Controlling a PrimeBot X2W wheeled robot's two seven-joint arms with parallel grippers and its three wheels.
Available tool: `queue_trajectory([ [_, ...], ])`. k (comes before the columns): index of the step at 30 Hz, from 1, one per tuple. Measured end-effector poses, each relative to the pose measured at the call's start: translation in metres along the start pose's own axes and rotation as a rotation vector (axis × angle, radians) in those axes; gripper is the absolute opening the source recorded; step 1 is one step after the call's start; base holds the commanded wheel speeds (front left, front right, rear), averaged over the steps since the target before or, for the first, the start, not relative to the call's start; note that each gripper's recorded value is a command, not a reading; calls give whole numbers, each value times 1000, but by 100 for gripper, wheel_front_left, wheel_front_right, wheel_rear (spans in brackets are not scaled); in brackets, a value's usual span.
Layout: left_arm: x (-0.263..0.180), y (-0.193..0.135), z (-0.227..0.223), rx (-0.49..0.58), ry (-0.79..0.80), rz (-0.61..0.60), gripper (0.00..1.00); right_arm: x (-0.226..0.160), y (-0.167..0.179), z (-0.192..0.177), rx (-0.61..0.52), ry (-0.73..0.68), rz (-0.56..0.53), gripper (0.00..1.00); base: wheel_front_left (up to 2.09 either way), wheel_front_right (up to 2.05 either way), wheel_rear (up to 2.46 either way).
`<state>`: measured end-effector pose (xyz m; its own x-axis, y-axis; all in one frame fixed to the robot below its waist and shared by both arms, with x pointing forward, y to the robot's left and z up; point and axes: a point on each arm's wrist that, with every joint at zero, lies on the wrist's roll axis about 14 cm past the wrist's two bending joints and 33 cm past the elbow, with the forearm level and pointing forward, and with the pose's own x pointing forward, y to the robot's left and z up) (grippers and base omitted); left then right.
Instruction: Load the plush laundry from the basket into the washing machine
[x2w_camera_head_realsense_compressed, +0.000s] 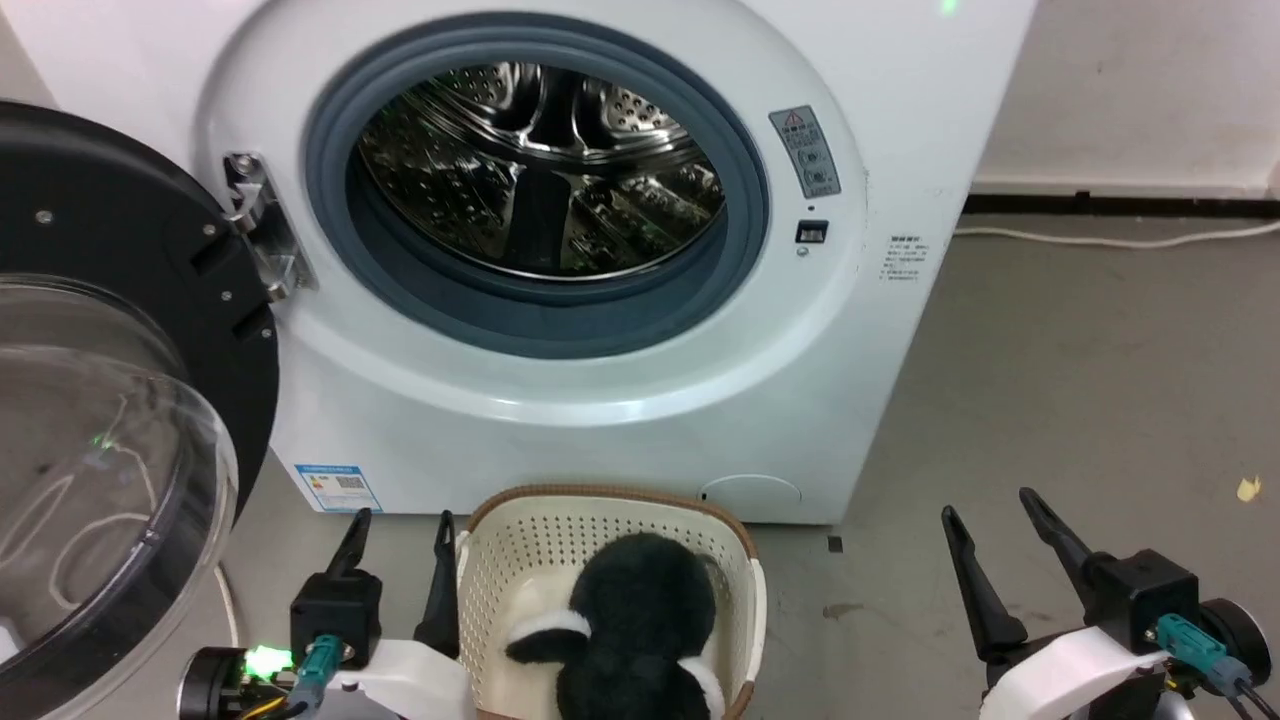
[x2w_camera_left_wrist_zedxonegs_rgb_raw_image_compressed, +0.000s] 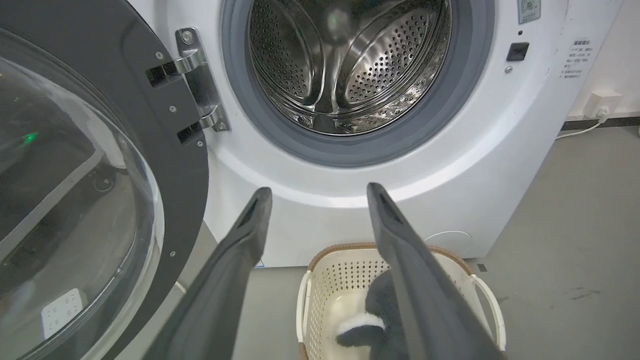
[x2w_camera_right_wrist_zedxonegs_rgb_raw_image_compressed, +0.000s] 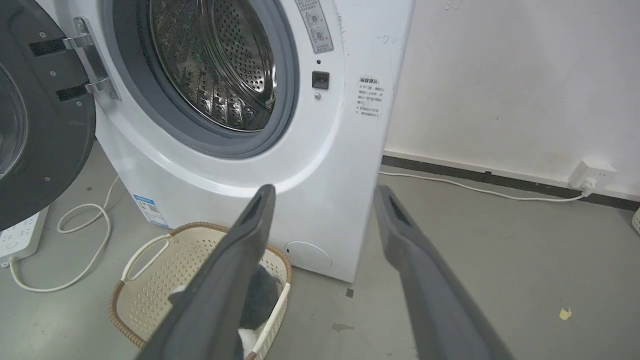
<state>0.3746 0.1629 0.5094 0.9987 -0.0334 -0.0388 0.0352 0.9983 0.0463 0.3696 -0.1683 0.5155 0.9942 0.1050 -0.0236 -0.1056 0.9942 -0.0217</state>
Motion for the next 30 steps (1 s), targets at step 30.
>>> queue_trajectory([
  [30, 59, -65, -83, 13, 216, -214, 100, 15, -36, -29, 93, 37, -110, 100, 0, 0, 0],
])
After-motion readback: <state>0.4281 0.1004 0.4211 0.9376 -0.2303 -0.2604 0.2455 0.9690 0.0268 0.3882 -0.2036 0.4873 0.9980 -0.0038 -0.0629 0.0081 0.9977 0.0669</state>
